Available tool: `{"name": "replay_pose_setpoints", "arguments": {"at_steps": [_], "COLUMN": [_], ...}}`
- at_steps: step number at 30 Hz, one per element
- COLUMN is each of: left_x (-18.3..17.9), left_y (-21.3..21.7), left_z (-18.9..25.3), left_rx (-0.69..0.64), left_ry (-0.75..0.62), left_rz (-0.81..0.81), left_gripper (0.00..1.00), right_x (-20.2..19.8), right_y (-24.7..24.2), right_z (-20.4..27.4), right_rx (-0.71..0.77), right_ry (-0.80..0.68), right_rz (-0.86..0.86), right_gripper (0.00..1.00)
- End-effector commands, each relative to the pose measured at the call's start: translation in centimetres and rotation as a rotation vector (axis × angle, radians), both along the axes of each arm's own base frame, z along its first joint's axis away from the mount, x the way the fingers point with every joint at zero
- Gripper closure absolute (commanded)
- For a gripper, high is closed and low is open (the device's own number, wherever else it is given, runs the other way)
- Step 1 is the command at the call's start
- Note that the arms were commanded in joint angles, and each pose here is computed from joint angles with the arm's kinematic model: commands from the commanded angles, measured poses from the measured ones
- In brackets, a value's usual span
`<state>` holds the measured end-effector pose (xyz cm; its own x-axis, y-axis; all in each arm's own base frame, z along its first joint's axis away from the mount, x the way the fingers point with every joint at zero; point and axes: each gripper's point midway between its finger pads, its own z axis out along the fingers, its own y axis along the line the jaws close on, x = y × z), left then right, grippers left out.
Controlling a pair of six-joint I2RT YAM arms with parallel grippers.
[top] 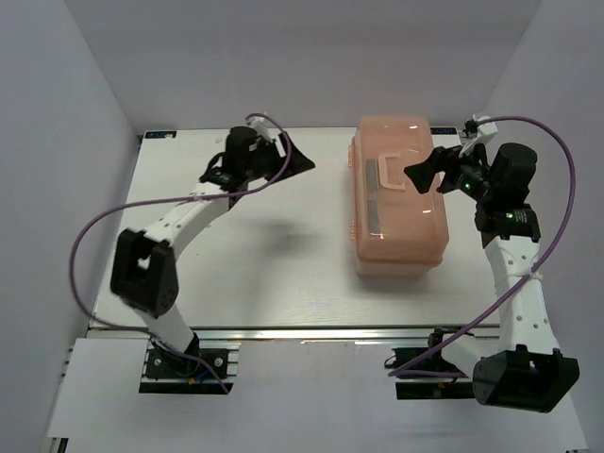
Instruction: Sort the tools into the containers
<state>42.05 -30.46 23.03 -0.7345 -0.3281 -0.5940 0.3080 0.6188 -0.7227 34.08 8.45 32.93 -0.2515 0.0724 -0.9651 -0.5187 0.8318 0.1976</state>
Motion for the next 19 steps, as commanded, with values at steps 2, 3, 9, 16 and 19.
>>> {"name": "replay_pose_setpoints", "arguments": {"at_steps": [2,3,9,16,19], "left_x": [-3.7,-4.5,-11.4,-15.0,-15.6], "left_y": [3.6,4.0,7.6,10.5,10.7], "left_z": [7.7,8.1,10.1,11.6,11.0], "left_rx": [0.015,0.008,-0.018,-0.016,-0.005], "left_ry": [-0.255,-0.279,-0.393,-0.457,-0.439], "left_rz": [0.06,0.057,0.065,0.126,0.115], "left_gripper": [0.16,0.13,0.02,0.02,0.02], "right_x": [-0.1,-0.2,-1.6,-2.9,-3.0], "right_y": [-1.5,-1.7,-3.0,-3.4,-3.6], "right_z": [1.5,2.5,2.2,2.9,2.5], "right_rx": [0.005,-0.009,-0.098,-0.145,-0.143], "right_ry": [0.089,0.077,0.119,0.105,0.119], "right_rz": [-0.109,-0.12,-0.17,-0.175,-0.193], "right_gripper": [0.11,0.11,0.11,0.11,0.11]}}
